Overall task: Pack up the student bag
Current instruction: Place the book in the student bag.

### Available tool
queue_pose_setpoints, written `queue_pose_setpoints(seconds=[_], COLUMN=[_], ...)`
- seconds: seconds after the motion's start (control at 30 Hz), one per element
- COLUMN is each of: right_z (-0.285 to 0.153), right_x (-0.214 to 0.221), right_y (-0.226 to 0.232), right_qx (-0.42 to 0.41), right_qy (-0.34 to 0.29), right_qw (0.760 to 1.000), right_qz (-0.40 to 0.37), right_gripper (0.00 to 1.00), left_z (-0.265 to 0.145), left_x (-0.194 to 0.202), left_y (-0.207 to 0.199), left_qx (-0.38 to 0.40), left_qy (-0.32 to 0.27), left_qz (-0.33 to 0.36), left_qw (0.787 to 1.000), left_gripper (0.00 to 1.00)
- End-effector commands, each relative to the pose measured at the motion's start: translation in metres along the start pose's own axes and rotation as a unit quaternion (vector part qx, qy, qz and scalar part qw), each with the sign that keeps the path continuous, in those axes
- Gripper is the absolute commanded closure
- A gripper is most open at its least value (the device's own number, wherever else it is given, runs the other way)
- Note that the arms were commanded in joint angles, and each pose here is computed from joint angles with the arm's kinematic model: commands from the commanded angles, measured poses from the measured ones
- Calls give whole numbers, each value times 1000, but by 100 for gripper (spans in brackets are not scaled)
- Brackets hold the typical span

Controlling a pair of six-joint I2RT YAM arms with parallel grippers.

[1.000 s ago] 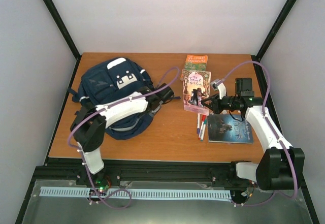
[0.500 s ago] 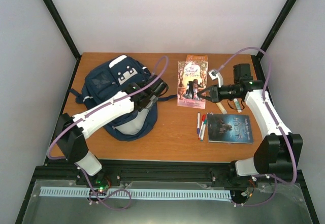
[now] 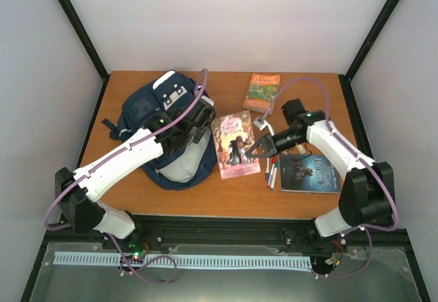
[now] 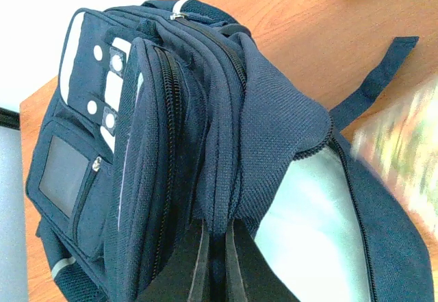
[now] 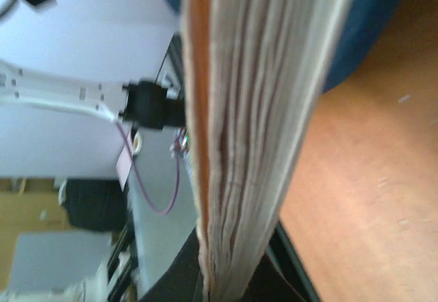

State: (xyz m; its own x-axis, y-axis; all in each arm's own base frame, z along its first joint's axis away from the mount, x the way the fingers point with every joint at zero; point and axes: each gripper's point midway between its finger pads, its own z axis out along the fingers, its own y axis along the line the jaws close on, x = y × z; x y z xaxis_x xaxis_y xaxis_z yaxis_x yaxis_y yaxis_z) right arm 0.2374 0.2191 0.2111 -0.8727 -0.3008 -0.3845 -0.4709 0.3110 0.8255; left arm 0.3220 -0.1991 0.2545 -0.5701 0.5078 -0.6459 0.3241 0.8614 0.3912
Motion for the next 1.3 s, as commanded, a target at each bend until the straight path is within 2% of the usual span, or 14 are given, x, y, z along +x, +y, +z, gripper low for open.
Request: queue_pose_setpoints(seconds=[0.0,0.27,0.63,0.8,1.13,1.27], right_z=[36,70,107,129,164,178], right_x=[38,47,31,14,-10,0], right_y=[19,33,17,12,-23,-60], right_qx=[-45,-92,-111,-135,-123,-75], right_qy=[74,122,169,189,193,202], right_qw=[996,988,979,971,968,968], right_qz=[17,11,36,54,104,128], right_gripper=[97,97,97,97,97,97], left_z=[-23,-29,-45,-45,-47,-52], left_x=[-38,-36,-45,-45,-45,-46], left_y=[7,-2,-12,-13,-23,-18], left_qx=[18,57,112,114,142,138], left_qy=[-75,-93,-119,-124,-136,-146], left_qz=[-47,-54,-69,-70,-64,-69], left_qw=[996,993,984,983,978,977], left_gripper=[99,99,99,99,99,99])
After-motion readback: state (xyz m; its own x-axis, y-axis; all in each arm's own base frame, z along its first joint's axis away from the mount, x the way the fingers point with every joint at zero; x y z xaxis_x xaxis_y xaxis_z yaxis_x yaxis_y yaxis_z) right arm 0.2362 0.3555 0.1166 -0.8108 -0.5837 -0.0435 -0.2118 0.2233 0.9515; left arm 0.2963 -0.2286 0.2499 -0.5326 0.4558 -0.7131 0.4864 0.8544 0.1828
